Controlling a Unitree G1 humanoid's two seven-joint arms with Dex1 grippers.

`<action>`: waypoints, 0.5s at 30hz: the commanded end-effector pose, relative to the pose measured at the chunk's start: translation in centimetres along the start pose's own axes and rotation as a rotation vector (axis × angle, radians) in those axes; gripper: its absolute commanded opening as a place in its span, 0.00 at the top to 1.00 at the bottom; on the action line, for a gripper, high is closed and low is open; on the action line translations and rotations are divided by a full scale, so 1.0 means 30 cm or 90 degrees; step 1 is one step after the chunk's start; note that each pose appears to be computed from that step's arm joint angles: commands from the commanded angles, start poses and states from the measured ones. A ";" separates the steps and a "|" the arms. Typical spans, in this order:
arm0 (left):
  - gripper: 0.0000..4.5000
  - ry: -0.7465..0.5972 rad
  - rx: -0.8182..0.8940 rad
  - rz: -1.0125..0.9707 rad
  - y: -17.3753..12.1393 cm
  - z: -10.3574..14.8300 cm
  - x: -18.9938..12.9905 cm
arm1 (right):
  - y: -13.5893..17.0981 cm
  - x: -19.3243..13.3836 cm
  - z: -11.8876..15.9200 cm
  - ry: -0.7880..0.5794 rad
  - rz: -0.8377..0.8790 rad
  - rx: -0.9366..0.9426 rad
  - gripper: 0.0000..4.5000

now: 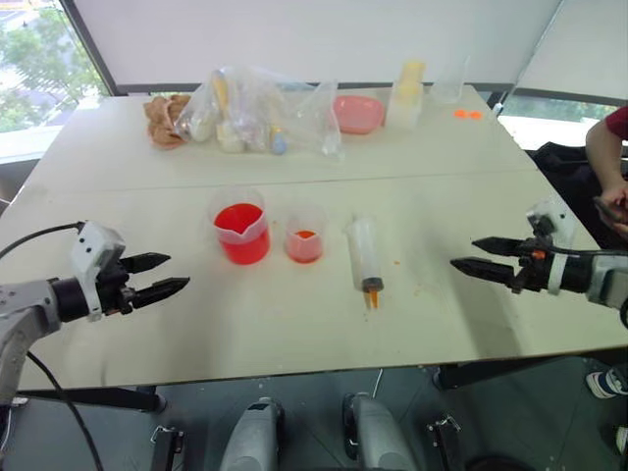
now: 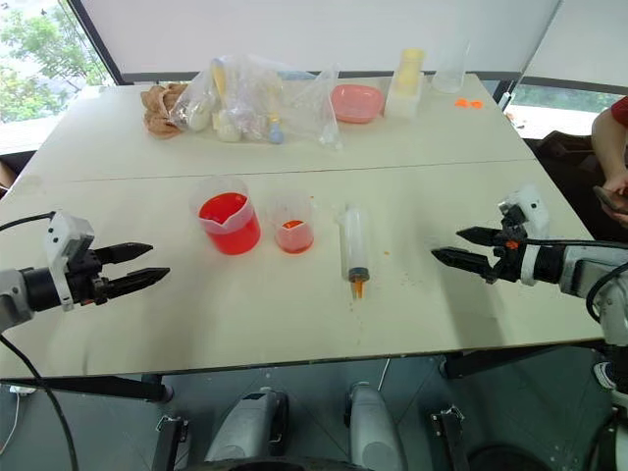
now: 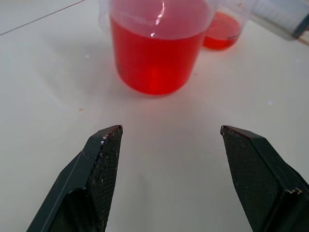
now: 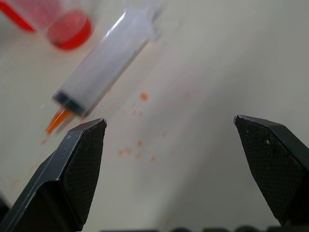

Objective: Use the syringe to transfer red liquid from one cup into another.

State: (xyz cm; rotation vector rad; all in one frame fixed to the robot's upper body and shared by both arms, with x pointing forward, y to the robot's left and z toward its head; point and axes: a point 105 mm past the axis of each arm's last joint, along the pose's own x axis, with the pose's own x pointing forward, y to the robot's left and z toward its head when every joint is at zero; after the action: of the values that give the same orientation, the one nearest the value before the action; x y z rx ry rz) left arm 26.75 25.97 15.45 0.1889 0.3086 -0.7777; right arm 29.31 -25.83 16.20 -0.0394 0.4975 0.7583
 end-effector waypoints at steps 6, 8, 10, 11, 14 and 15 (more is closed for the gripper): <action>0.24 -0.036 -0.009 -0.005 -0.035 0.037 -0.009 | 0.065 0.035 0.052 -0.013 0.057 -0.035 0.02; 0.24 -0.032 -0.008 -0.006 -0.043 0.035 -0.009 | 0.066 0.039 0.049 -0.009 0.059 -0.032 0.02; 0.24 -0.033 -0.010 -0.006 -0.046 0.036 -0.010 | 0.067 0.042 0.052 -0.005 0.059 -0.025 0.02; 0.24 -0.034 -0.010 -0.005 -0.047 0.037 -0.010 | 0.065 0.042 0.051 0.003 0.058 -0.021 0.02; 0.24 -0.036 -0.009 -0.007 -0.050 0.042 -0.007 | 0.054 0.041 0.046 0.033 0.047 0.003 0.02; 0.24 -0.036 -0.008 -0.007 -0.050 0.043 -0.004 | 0.053 0.043 0.051 0.037 0.046 0.011 0.02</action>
State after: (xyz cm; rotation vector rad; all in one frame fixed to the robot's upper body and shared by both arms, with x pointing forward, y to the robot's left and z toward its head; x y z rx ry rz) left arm 25.82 24.76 15.54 0.1333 0.3002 -0.7918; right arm 29.56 -23.49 16.18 -0.0221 0.5718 0.8307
